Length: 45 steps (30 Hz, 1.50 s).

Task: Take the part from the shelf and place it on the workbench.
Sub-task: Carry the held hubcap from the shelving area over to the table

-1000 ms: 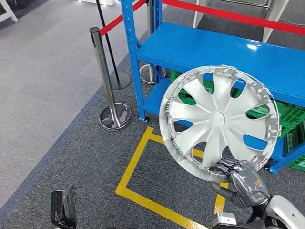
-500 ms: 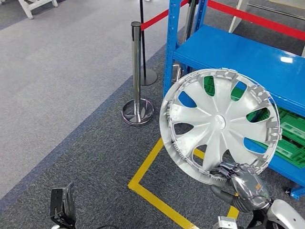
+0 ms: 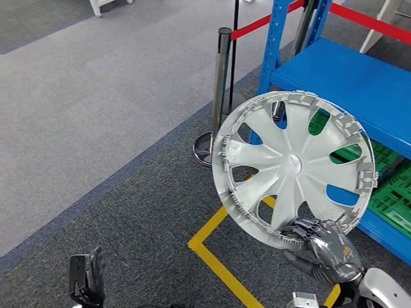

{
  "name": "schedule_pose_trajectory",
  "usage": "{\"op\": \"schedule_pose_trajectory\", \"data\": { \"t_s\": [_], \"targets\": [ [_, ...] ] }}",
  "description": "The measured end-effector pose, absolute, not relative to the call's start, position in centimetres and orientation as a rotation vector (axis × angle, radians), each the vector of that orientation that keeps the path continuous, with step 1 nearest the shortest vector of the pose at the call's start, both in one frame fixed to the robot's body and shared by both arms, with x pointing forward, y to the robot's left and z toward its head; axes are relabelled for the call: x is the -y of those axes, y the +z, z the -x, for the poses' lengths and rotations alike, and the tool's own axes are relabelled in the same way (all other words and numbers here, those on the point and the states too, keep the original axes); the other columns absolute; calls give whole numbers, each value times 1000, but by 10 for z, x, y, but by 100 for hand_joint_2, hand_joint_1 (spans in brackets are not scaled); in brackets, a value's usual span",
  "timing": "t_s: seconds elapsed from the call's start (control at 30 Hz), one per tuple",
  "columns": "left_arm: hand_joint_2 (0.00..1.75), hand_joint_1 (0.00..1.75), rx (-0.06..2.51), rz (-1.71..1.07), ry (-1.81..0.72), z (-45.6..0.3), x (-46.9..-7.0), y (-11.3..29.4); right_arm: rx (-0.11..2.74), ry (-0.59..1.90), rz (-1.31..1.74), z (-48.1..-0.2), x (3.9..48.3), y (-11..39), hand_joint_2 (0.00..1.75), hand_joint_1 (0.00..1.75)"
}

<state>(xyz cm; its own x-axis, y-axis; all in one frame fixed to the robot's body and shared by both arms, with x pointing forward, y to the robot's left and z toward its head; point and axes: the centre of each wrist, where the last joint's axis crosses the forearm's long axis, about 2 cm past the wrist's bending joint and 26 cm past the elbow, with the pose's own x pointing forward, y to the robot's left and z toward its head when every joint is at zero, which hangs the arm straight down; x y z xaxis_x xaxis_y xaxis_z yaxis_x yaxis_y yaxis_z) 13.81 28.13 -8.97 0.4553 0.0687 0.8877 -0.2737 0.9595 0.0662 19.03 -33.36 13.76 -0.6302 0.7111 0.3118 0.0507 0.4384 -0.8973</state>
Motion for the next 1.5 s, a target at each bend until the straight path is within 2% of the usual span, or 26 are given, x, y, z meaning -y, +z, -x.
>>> {"op": "schedule_pose_trajectory", "data": {
  "t_s": [1.5],
  "targets": [
    [0, 0, 1072, -197, 215, -142, -280, -88, 1986, 1213, 649, -184, 333, 137, 175, 175]
  ]
}}
